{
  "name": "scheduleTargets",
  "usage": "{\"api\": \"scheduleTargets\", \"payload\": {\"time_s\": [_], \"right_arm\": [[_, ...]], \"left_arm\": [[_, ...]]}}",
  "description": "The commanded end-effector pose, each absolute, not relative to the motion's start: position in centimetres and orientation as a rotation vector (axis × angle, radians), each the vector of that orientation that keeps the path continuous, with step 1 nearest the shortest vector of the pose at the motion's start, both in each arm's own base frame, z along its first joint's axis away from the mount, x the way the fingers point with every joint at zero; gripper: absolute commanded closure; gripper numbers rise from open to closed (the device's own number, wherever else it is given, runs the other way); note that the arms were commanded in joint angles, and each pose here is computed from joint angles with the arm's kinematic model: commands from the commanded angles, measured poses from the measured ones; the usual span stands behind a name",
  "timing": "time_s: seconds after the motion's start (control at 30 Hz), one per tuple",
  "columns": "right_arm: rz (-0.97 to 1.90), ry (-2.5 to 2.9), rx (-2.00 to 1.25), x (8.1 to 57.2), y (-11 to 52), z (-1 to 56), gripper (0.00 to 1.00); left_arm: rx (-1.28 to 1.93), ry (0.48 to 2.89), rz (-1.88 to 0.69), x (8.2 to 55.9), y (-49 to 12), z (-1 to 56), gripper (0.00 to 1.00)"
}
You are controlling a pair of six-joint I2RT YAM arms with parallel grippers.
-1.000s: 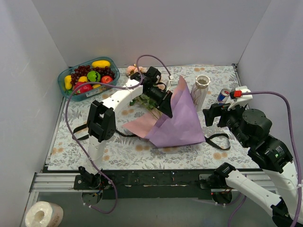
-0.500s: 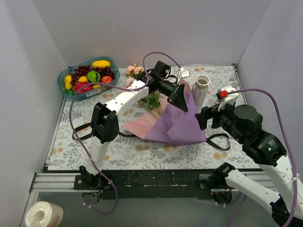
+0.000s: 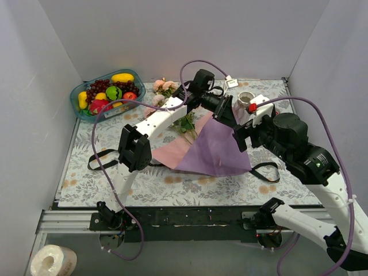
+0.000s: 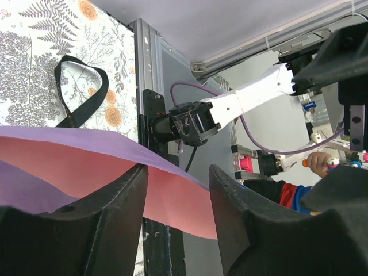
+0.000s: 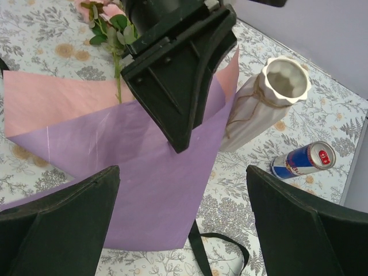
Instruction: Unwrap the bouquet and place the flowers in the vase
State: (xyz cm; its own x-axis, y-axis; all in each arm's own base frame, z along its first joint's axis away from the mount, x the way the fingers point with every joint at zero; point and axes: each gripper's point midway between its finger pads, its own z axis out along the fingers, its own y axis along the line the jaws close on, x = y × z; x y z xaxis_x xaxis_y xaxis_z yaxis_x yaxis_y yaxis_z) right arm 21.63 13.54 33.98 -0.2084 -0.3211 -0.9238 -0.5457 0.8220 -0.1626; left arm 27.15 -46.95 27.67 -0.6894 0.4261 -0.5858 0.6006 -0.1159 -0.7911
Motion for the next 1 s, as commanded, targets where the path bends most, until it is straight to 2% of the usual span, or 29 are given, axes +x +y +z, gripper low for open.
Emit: {"api": "scheduleTargets", "payload": {"time_s": [0.0, 0.23, 0.33, 0.5, 0.77, 0.97], "right_arm": [[0.259, 1.716, -0.659, 22.5, 14.8, 37.2, 0.02], [0.324, 1.674, -0.683, 22.0, 16.0, 41.2, 0.02], [0.307, 1.738, -0.722, 21.8, 16.3, 39.8, 0.02], [0.022, 1.929, -0.720, 22.5, 13.8, 35.0, 0.02], [-0.305, 2.055, -0.564, 22.2, 9.1, 33.2, 0.02], [-0.382, 2.156, -0.388, 20.6, 6.5, 31.7, 0.10]], "left_arm": [[1.192, 1.921, -1.972, 26.6, -48.3, 29.5, 0.53], [1.149, 1.836, -1.908, 27.6, -51.6, 30.5, 0.50], [1.037, 1.869, -1.805, 29.6, -52.4, 30.4, 0.50], [0.934, 1.811, -1.708, 31.6, -52.7, 32.7, 0.48], [0.930, 1.799, -1.679, 32.0, -52.4, 32.9, 0.47], [0.921, 1.823, -1.638, 32.7, -51.5, 32.5, 0.47]]}}
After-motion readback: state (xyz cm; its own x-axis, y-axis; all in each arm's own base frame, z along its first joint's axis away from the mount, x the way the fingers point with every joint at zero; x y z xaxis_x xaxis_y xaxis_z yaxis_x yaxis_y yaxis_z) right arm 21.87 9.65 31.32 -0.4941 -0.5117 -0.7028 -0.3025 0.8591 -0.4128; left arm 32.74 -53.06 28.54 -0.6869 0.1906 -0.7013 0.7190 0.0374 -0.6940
